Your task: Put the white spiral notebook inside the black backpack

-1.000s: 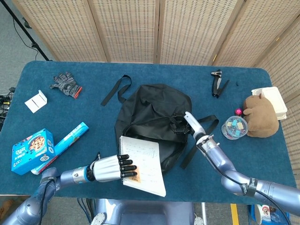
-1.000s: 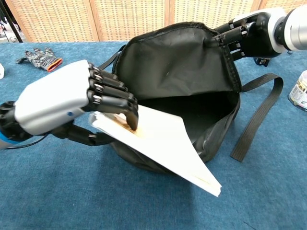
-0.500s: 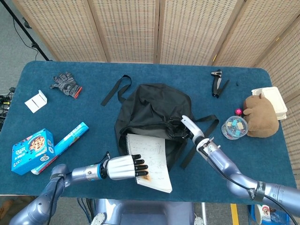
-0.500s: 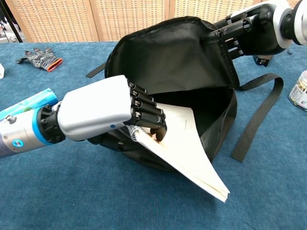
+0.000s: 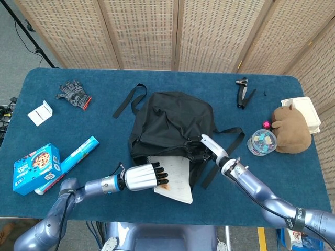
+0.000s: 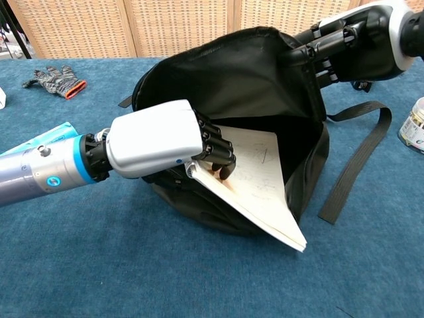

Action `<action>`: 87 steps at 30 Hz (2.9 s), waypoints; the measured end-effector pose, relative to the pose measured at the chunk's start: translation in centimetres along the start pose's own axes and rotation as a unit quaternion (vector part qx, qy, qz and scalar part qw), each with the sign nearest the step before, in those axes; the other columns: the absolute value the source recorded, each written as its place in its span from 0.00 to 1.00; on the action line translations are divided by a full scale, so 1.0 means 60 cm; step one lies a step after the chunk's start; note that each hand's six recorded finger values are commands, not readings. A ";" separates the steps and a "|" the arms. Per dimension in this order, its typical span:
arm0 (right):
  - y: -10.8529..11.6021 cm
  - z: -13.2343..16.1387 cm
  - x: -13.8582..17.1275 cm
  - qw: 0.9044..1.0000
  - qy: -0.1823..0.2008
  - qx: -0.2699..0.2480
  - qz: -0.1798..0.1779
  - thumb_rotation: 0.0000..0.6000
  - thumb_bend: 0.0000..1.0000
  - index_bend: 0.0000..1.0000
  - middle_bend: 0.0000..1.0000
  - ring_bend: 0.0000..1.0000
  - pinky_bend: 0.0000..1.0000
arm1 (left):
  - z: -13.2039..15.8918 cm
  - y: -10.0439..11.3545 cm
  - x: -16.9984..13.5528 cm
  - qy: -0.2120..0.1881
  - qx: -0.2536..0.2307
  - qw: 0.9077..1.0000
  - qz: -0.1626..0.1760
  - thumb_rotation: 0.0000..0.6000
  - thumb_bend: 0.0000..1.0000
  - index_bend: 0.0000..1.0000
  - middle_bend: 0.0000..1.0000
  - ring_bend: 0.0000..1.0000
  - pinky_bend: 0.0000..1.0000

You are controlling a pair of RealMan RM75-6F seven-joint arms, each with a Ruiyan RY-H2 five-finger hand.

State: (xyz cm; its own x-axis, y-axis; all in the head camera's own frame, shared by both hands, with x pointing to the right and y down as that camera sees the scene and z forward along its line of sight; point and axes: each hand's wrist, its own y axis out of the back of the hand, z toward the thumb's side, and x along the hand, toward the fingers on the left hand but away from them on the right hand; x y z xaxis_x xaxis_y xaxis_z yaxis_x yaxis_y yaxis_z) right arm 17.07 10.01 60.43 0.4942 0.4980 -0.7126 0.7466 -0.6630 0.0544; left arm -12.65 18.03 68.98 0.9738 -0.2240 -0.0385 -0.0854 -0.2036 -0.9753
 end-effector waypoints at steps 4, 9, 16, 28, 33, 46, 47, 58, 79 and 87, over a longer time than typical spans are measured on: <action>-0.005 -0.003 0.009 1.000 -0.001 0.001 0.012 1.00 0.65 0.62 0.55 0.30 0.42 | -0.012 -0.004 0.007 0.010 0.011 1.000 -0.008 1.00 0.50 0.74 0.59 0.57 0.65; -0.012 -0.007 0.018 1.000 -0.002 -0.002 0.022 1.00 0.65 0.62 0.55 0.30 0.42 | -0.026 -0.013 0.013 0.030 0.021 0.999 -0.022 1.00 0.50 0.74 0.59 0.57 0.65; -0.019 -0.005 0.027 1.000 0.001 -0.013 0.028 1.00 0.65 0.62 0.55 0.30 0.42 | -0.045 -0.028 0.023 0.062 0.045 0.996 -0.045 1.00 0.50 0.74 0.59 0.57 0.65; -0.019 0.000 0.034 0.999 0.005 -0.025 0.028 1.00 0.65 0.62 0.55 0.30 0.42 | -0.057 -0.048 0.041 0.081 0.048 0.993 -0.073 1.00 0.50 0.74 0.59 0.56 0.65; -0.015 0.009 0.035 0.999 0.012 -0.029 0.026 1.00 0.65 0.62 0.55 0.30 0.42 | -0.059 -0.055 0.048 0.084 0.054 0.992 -0.083 1.00 0.50 0.74 0.59 0.56 0.65; -0.007 0.023 0.044 0.999 0.016 -0.037 0.025 1.00 0.65 0.62 0.55 0.30 0.42 | -0.085 -0.063 0.055 0.110 0.077 0.985 -0.104 1.00 0.50 0.74 0.59 0.56 0.65; -0.007 0.023 0.045 0.999 0.016 -0.037 0.025 1.00 0.65 0.62 0.55 0.30 0.42 | -0.087 -0.063 0.055 0.113 0.080 0.985 -0.106 1.00 0.50 0.74 0.58 0.56 0.65; 0.010 0.016 0.039 1.000 0.014 -0.020 0.009 1.00 0.65 0.62 0.55 0.30 0.42 | -0.100 -0.063 0.044 0.140 0.039 0.984 -0.103 1.00 0.07 0.18 0.04 0.09 0.37; 0.094 -0.027 -0.020 0.996 -0.015 -0.022 -0.091 1.00 0.65 0.63 0.55 0.30 0.42 | -0.076 0.014 -0.041 0.127 -0.167 0.978 0.001 1.00 0.00 0.23 0.08 0.14 0.42; 0.090 -0.055 -0.028 0.995 -0.036 -0.014 -0.093 1.00 0.65 0.63 0.55 0.30 0.42 | -0.085 0.096 -0.082 0.116 -0.180 0.974 0.077 1.00 0.00 0.28 0.13 0.18 0.42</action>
State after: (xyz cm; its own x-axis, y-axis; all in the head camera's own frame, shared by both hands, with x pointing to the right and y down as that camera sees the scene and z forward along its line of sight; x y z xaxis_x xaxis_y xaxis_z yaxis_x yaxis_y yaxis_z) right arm 21.75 7.44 64.22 0.3150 0.5686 -0.7599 0.8344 -0.5475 -0.0637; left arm -19.02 13.07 64.65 0.8733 -0.4793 -0.0868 -0.3354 -0.4625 -0.8207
